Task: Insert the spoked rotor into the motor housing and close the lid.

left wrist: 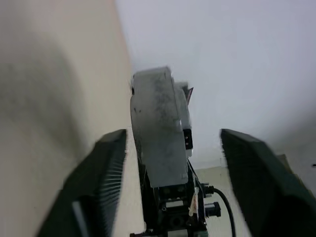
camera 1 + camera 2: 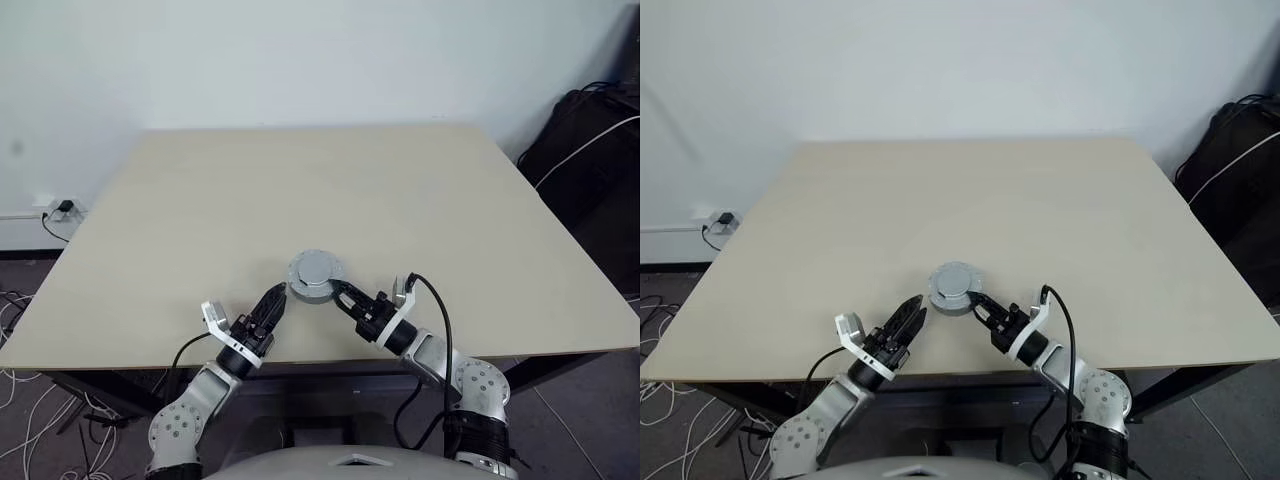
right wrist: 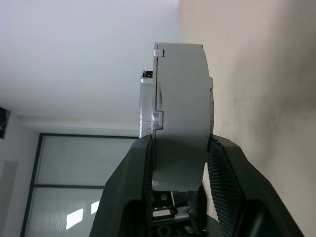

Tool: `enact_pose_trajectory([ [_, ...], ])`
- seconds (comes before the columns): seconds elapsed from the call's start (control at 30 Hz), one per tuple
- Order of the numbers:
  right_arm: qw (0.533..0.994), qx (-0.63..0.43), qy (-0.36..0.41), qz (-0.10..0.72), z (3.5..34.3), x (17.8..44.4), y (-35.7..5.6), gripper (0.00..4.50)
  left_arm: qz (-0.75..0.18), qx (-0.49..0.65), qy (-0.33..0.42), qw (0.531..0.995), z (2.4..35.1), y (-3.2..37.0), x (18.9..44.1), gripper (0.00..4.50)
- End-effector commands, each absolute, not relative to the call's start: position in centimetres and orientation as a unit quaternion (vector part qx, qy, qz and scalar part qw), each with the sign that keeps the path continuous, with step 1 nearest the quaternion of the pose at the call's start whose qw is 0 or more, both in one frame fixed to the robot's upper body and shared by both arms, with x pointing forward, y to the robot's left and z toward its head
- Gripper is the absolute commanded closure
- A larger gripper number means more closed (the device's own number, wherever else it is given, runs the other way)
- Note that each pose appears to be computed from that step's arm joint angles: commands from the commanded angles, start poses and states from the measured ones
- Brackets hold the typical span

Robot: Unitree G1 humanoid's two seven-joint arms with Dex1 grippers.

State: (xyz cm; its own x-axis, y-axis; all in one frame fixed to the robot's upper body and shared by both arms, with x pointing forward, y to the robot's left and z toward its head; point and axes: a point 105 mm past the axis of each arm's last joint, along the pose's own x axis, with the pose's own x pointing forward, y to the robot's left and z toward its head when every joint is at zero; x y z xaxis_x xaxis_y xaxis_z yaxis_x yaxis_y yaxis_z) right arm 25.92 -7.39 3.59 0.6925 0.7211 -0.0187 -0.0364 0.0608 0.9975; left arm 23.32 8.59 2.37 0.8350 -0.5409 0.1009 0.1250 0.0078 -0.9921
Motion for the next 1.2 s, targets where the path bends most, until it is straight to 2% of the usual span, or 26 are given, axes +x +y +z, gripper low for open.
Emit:
enact_pose_trajectory([
  [0.03,0.661,0.625,0.237,0.340,6.8,26.3,-6.0,3.23,-0.253,-0.710,0.131,0.643,3.6,6.3,23.5,0.01],
  [0.33,0.649,0.596,0.296,0.368,6.0,24.2,-5.0,3.23,-0.260,-0.717,0.127,0.634,3.8,6.1,23.4,0.01],
  [0.57,0.644,0.592,0.307,0.375,6.0,23.6,-4.9,3.23,-0.257,-0.721,0.123,0.632,3.9,6.1,23.4,0.01],
  [0.67,0.645,0.591,0.308,0.373,6.0,23.6,-4.8,3.23,-0.254,-0.725,0.123,0.628,3.8,6.1,23.4,0.61],
  [0.83,0.650,0.591,0.309,0.365,5.8,23.7,-4.9,3.23,-0.254,-0.725,0.124,0.628,3.9,6.1,23.5,2.28],
  [0.87,0.651,0.590,0.309,0.364,5.8,23.8,-4.9,3.23,-0.254,-0.725,0.124,0.628,3.9,6.2,23.5,2.40],
  [0.93,0.660,0.581,0.310,0.361,5.6,23.8,-4.9,3.23,-0.254,-0.725,0.124,0.628,3.9,6.2,23.5,2.39],
  [1.03,0.698,0.549,0.304,0.345,5.3,24.1,-5.1,3.23,-0.254,-0.724,0.124,0.629,3.9,6.2,23.5,2.39],
  [1.13,0.710,0.536,0.295,0.347,5.4,24.2,-5.1,3.23,-0.253,-0.724,0.124,0.630,3.9,6.2,23.5,2.39],
  [1.2,0.713,0.534,0.291,0.349,5.4,24.1,-5.1,2.49,-0.252,-0.723,0.124,0.631,3.9,6.2,23.5,2.39],
])
